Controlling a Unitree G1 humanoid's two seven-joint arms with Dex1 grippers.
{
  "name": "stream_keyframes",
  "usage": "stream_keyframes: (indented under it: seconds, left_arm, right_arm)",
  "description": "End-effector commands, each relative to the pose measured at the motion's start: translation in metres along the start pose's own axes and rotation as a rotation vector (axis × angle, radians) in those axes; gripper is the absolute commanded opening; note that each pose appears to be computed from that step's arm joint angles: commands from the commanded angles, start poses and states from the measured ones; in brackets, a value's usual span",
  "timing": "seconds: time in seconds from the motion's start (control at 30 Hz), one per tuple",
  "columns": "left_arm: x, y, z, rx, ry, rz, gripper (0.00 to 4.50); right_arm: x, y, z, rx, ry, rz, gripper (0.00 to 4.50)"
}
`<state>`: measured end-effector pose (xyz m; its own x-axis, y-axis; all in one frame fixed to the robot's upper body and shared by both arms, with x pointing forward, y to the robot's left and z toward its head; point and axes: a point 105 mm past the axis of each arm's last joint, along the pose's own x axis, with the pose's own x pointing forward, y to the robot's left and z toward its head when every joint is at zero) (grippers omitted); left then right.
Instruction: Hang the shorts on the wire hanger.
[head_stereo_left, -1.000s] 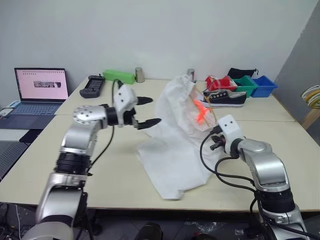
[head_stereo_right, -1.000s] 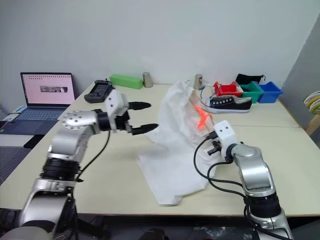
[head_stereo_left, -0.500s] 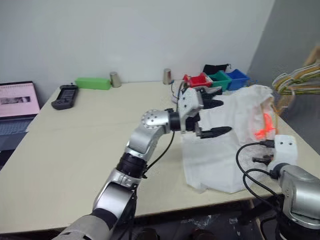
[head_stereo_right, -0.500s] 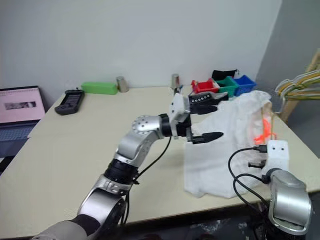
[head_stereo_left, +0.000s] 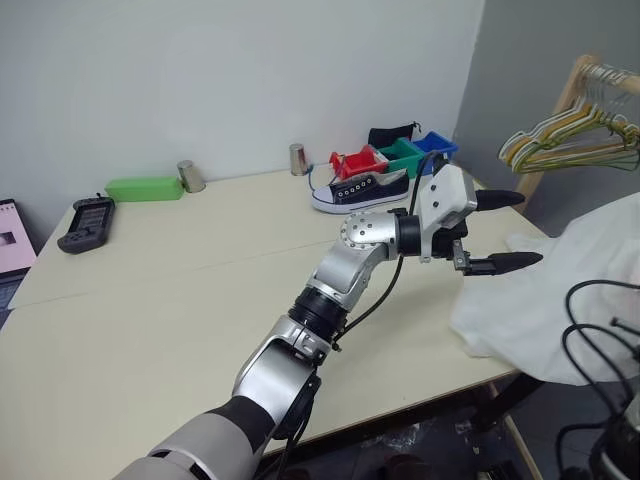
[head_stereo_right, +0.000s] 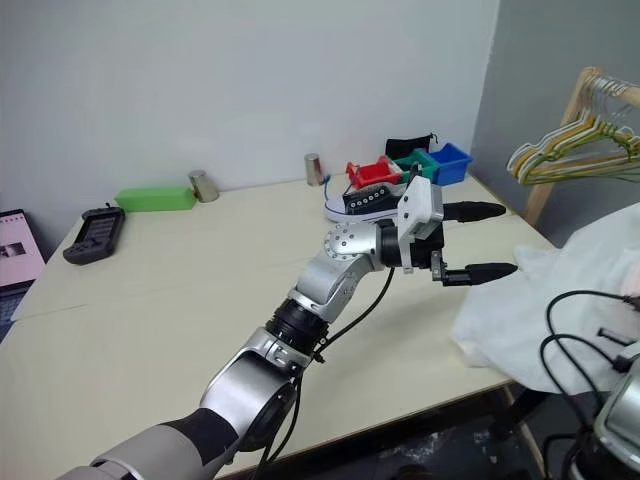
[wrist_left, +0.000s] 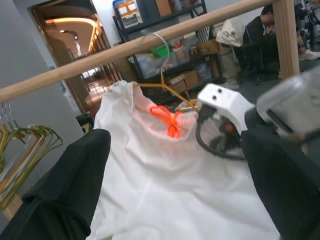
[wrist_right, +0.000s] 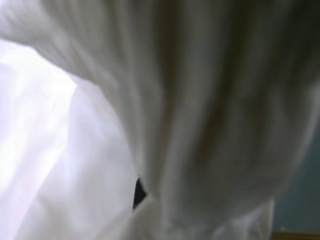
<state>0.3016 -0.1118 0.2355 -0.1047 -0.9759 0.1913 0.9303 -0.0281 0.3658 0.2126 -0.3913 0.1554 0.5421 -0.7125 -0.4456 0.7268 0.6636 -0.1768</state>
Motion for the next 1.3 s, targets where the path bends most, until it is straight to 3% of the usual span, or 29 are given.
stream_keyframes:
  seconds: [0.03,0.4,0.6,0.93,1.3]
  left_arm:
    - [0.039,-0.007,0.039,0.059,-0.147,-0.011,4.45]
    - [0.058,0.003,0.062,0.053,-0.217,0.059,4.45]
    - [0.057,0.004,0.061,0.064,-0.208,0.057,4.45]
    - [0.051,0.009,0.058,0.083,-0.181,0.078,4.45]
    - [0.052,0.010,0.057,0.082,-0.173,0.079,4.50]
  right_arm:
    - [0.013,-0.024,0.035,0.048,-0.052,-0.029,0.00]
    - [0.040,-0.056,0.063,0.220,-0.012,-0.027,0.00]
    - [0.050,-0.070,0.063,0.308,0.031,-0.044,0.00]
    - [0.054,-0.050,0.045,0.345,0.102,0.009,0.00]
    - [0.046,-0.058,0.049,0.212,0.015,-0.088,2.33]
